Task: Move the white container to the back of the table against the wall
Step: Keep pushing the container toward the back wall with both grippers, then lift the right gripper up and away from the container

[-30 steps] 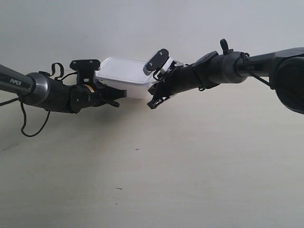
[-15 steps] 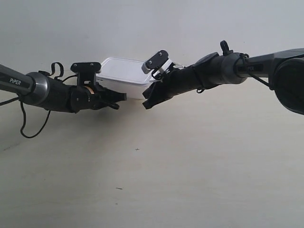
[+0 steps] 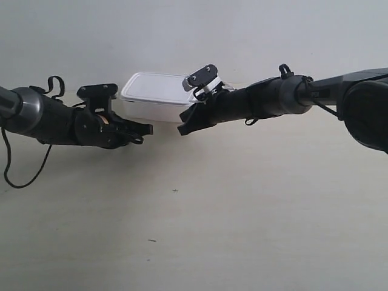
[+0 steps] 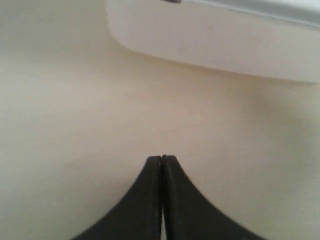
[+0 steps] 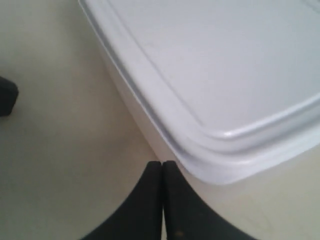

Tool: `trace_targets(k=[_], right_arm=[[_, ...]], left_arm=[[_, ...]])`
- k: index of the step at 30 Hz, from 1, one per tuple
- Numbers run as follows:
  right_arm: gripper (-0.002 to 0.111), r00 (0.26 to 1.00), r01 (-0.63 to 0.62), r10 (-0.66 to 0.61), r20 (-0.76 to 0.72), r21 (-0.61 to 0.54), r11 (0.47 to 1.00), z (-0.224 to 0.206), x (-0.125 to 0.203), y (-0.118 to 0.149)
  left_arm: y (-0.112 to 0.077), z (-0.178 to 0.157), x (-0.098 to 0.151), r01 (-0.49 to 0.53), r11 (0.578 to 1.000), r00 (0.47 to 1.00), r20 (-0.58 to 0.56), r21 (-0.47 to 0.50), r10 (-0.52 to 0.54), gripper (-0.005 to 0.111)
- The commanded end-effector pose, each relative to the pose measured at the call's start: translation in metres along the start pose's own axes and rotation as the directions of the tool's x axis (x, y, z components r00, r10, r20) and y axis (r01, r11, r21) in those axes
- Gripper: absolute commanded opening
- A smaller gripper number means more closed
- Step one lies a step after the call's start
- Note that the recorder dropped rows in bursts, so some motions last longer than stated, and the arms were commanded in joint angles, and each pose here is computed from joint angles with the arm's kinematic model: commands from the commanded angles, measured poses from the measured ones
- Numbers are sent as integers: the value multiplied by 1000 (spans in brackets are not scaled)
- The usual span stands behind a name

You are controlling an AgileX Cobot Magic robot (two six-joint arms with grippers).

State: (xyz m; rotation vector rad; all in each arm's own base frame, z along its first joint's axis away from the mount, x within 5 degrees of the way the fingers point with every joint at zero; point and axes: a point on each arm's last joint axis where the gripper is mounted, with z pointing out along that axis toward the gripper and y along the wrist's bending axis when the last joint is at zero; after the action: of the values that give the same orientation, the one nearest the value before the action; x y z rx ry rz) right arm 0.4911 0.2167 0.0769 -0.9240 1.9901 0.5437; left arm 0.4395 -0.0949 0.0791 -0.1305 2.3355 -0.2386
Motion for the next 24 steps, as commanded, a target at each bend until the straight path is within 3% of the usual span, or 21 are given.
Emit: trace_targets(k=[1, 8, 11, 15, 17, 21, 24], right_arm=[[0, 998, 1, -6, 61, 80, 997, -2, -7, -9], [0, 997, -2, -6, 71, 114, 993, 1, -10, -15], [0, 997, -44, 36, 75, 114, 992, -3, -18, -15], [0, 1000, -16, 17, -15, 34, 999, -18, -25, -4], [0, 998, -50, 52, -27, 51, 997, -26, -28, -5], [0, 986, -159, 162, -22, 99, 982, -48, -34, -9], [0, 984, -174, 177, -11, 114, 978, -70, -42, -10]], left_arm=[[4, -16, 8, 81, 997, 996, -23, -19, -81, 0], [8, -24, 23, 84, 996, 995, -41, -36, -86, 0], [8, -24, 18, 71, 997, 997, 16, -26, -71, 0], [-18, -25, 11, -36, 996, 991, 128, 81, 26, 0], [-29, -24, 6, -71, 992, 986, 155, 108, 54, 0], [-37, -16, -3, -61, 990, 983, 180, 125, 37, 0], [-39, -9, -7, -61, 990, 981, 193, 129, 35, 0]])
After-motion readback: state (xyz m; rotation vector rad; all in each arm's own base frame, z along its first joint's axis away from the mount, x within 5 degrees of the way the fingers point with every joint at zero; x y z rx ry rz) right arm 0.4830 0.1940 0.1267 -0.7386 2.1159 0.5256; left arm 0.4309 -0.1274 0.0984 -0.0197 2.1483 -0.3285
